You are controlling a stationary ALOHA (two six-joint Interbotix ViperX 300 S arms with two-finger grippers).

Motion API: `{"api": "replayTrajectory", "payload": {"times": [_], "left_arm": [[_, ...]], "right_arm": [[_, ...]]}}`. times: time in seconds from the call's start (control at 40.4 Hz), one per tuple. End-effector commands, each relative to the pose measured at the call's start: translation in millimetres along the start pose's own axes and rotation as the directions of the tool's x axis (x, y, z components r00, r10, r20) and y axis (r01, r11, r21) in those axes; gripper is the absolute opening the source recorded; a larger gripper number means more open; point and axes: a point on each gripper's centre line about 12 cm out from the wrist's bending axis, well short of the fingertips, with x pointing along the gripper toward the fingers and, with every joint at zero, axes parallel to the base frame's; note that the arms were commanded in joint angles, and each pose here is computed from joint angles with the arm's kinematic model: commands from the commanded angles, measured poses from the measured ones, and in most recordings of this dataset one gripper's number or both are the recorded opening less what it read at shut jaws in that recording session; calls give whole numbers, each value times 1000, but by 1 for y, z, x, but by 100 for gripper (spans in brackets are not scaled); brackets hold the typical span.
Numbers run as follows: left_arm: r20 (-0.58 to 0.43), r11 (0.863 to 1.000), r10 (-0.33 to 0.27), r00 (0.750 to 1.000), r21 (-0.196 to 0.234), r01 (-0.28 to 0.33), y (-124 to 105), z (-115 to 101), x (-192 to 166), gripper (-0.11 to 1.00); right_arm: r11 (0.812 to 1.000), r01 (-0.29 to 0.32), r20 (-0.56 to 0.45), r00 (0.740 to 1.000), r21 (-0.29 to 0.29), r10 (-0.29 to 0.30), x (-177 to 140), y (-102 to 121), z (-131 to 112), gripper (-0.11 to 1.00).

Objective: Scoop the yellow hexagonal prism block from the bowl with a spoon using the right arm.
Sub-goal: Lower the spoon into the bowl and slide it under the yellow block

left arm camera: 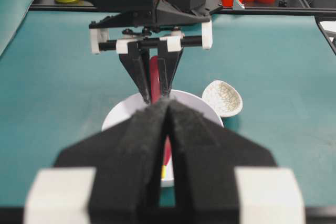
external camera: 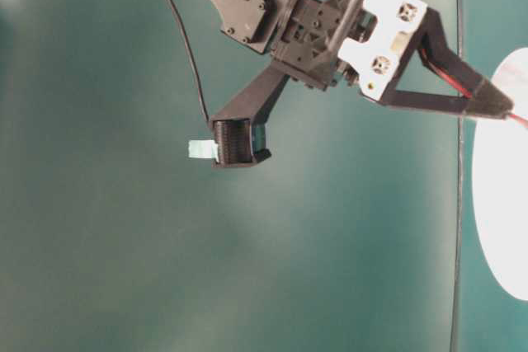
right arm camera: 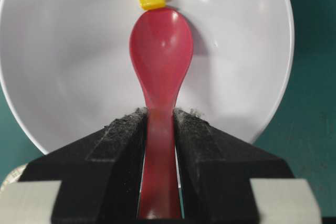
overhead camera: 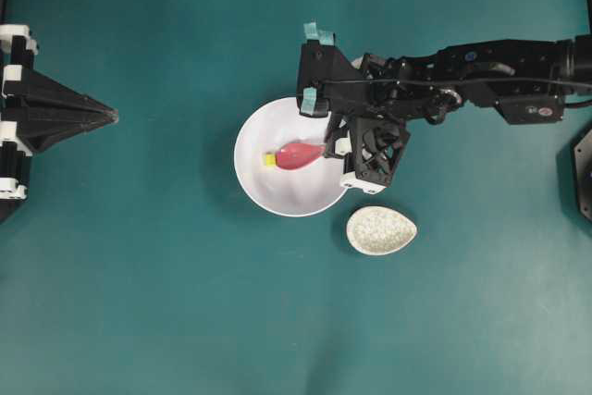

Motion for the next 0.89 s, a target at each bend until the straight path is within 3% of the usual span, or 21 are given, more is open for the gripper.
{"api": "replayTrajectory", "payload": {"times": [0.0,0.865], "left_arm": [[31,1000,2,1000,2,-2,1,12,1,0],[28,1000,2,1000,-2,-2,1,12,1,0]], "right_arm": [[1000,-5,35,999,-2,5,-5,3,11,25],[1000,2,58,998,-2,-1,9,5,11,25]]}}
